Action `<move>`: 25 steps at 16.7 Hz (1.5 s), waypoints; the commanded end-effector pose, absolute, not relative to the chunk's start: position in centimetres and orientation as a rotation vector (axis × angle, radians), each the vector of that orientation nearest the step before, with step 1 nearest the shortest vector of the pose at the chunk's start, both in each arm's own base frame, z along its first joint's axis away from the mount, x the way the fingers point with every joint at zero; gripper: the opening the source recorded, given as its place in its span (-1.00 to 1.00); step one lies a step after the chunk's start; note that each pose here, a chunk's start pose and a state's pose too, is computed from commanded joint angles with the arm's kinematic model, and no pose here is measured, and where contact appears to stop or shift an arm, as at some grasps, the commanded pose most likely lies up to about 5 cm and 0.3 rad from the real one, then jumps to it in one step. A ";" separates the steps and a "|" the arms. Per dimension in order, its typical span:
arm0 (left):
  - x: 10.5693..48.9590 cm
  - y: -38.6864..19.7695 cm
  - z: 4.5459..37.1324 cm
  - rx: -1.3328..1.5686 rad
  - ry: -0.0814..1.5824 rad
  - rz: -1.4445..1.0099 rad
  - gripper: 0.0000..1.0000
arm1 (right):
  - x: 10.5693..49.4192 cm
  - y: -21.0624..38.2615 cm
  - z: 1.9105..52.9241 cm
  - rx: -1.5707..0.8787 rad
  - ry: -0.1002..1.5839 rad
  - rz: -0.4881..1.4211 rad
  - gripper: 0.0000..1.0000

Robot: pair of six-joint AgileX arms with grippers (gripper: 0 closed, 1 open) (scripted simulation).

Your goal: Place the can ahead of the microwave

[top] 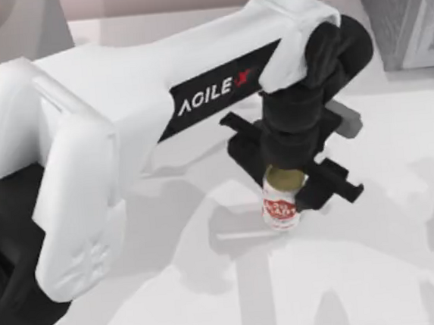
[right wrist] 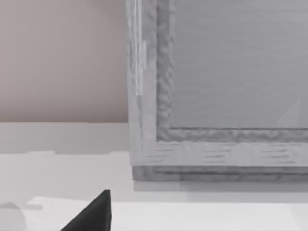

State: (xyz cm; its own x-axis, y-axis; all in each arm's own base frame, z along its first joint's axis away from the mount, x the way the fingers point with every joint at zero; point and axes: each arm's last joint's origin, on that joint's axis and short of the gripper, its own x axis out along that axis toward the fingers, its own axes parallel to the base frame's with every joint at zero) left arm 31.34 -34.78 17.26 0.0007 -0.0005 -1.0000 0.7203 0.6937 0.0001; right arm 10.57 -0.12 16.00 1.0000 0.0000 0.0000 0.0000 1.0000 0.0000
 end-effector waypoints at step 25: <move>28.7 -3.9 20.0 0.468 1.973 -0.447 -1.00 | 10.6 -0.1 16.0 0.000 0.000 0.000 1.00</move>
